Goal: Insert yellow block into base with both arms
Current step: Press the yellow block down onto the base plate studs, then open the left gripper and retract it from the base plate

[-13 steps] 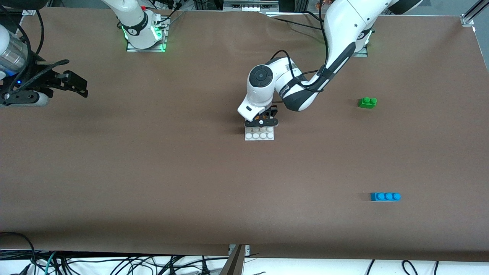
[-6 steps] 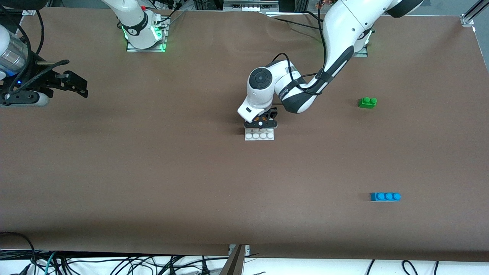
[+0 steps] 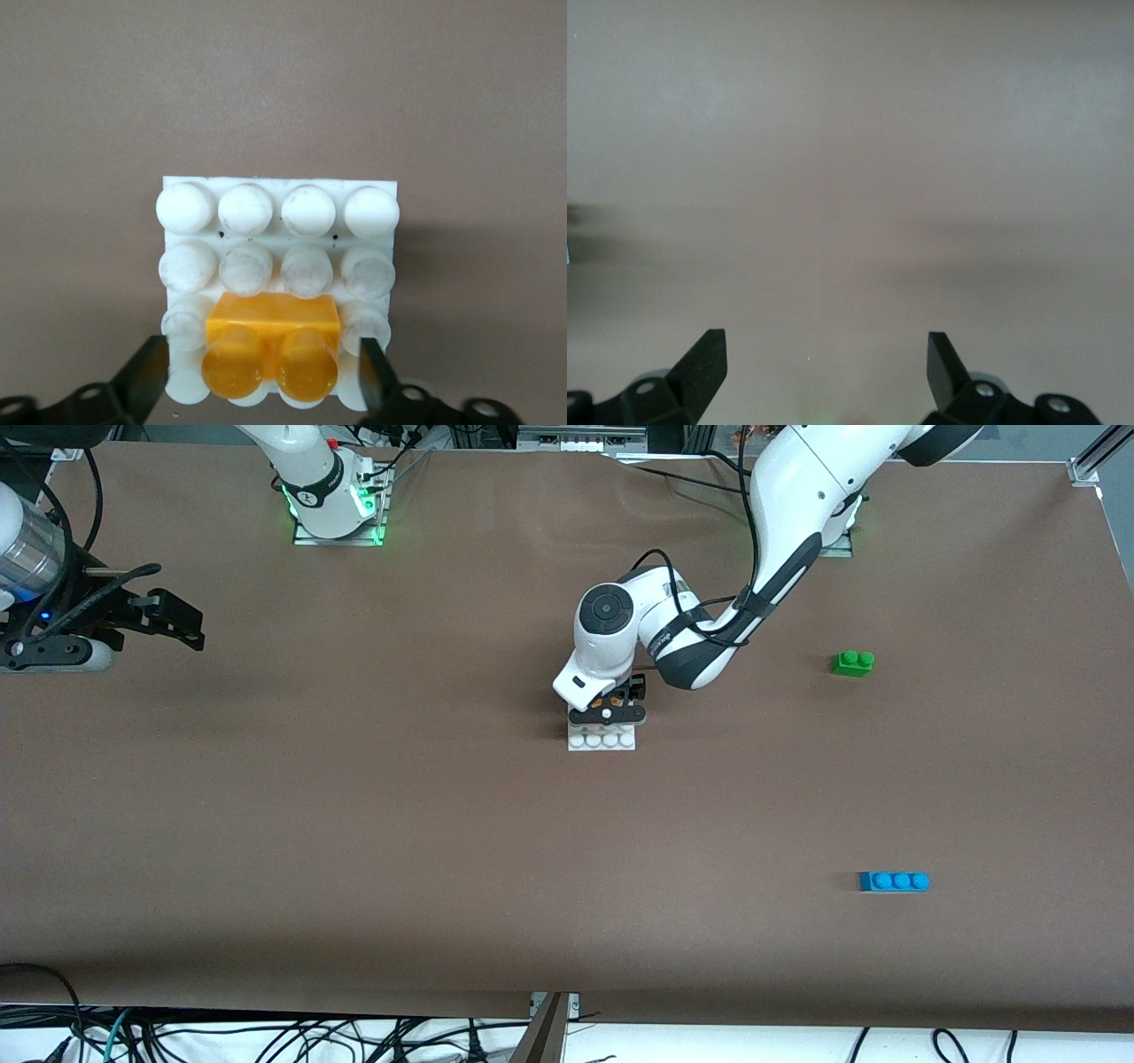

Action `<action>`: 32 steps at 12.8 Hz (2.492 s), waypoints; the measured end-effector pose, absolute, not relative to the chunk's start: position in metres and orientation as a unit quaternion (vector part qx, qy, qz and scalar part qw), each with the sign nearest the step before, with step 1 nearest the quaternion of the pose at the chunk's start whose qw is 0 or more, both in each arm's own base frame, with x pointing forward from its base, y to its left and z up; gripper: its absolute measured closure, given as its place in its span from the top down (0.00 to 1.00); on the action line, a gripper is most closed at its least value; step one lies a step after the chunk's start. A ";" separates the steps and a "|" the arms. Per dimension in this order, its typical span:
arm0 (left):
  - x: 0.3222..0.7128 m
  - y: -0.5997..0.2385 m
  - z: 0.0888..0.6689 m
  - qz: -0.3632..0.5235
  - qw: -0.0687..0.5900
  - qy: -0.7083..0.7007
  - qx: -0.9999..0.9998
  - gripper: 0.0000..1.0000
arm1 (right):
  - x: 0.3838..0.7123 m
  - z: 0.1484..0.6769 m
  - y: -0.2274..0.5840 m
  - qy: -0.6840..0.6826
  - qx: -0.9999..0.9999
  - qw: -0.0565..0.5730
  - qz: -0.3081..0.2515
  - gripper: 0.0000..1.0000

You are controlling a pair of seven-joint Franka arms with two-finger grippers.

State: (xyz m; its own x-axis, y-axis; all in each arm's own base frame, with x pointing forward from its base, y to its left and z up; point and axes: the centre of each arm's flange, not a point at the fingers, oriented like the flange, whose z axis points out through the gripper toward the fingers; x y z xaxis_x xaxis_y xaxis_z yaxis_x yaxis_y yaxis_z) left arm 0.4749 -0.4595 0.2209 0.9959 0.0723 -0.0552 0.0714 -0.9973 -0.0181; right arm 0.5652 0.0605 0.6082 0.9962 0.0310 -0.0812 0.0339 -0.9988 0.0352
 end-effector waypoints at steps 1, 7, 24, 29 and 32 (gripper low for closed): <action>0.476 -0.459 0.225 0.027 0.010 -0.038 -0.999 1.00 | 0.563 0.606 0.060 0.016 0.998 0.019 -0.050 1.00; 0.512 -0.412 0.355 0.027 0.006 -0.064 -0.998 1.00 | 0.562 0.605 0.060 0.017 0.998 0.020 -0.056 1.00; 0.607 -0.053 0.558 0.009 -0.009 -0.043 -0.999 1.00 | 0.563 0.606 0.061 0.017 0.998 0.019 -0.051 1.00; 0.565 -0.025 0.570 -0.005 -0.008 -0.030 -0.999 1.00 | 0.563 0.606 0.061 0.017 0.998 0.019 -0.051 1.00; 0.564 -0.016 0.569 -0.006 -0.008 -0.032 -0.999 1.00 | 0.563 0.606 0.061 0.017 0.998 0.019 -0.051 1.00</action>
